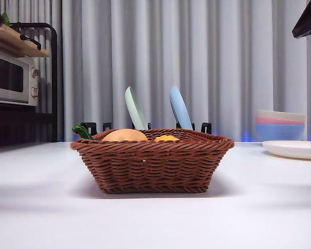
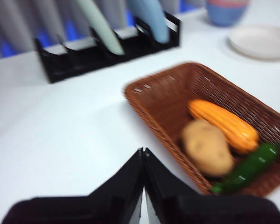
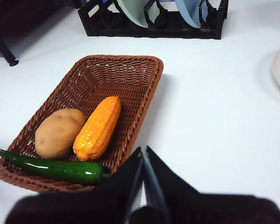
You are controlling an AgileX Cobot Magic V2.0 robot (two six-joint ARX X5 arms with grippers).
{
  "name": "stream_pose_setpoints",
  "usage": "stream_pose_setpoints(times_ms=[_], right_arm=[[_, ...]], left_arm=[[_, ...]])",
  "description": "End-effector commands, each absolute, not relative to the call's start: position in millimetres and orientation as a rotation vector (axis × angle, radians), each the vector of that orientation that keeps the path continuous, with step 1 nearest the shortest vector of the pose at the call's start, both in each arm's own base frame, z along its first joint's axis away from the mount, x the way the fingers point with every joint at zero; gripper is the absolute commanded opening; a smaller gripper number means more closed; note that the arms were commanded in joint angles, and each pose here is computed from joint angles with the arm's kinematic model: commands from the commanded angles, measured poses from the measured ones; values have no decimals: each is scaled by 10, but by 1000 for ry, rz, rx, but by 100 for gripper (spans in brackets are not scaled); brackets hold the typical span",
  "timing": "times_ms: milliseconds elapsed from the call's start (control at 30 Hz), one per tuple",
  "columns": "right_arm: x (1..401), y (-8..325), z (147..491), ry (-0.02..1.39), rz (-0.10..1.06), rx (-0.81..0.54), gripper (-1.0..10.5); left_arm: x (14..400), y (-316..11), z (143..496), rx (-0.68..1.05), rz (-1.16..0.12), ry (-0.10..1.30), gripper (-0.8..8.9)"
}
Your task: Pick up the basket,pick up the corn from the table,pick up the potato from the table,pick up the cucumber from the table,put all items into the basket
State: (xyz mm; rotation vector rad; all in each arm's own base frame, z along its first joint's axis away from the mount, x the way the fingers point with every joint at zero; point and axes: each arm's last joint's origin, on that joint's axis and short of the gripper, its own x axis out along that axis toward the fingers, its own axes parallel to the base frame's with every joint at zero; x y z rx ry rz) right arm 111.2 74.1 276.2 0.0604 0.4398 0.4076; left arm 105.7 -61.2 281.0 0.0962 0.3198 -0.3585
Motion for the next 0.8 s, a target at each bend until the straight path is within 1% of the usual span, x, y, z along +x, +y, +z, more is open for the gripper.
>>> stream_pose_setpoints(times_ms=[33, 233, 333, 500, 600, 700, 800], right_arm=[[1113, 741, 2744, 443, 402, 68, 2], [1113, 741, 2744, 443, 402, 68, 2], [1113, 741, 2744, 443, 402, 68, 2], [1113, 741, 2744, 443, 402, 68, 2], [1113, 741, 2744, 443, 402, 68, 2], [1113, 741, 2744, 443, 402, 68, 2], [1113, 740, 2744, 443, 402, 68, 2]], left_arm=[[1082, -517, 2714, 90, -288, 303, -2], [1058, -249, 2260, -15, -79, 192, -2], [995, -148, 2024, -52, -20, 176, -2], [956, -69, 1698, -66, -11, 172, -2], [960, -41, 1561, -67, 9, 188, -2], [963, -23, 1461, -67, 15, 197, -2], [959, -20, 1464, -39, 5, 186, -2]])
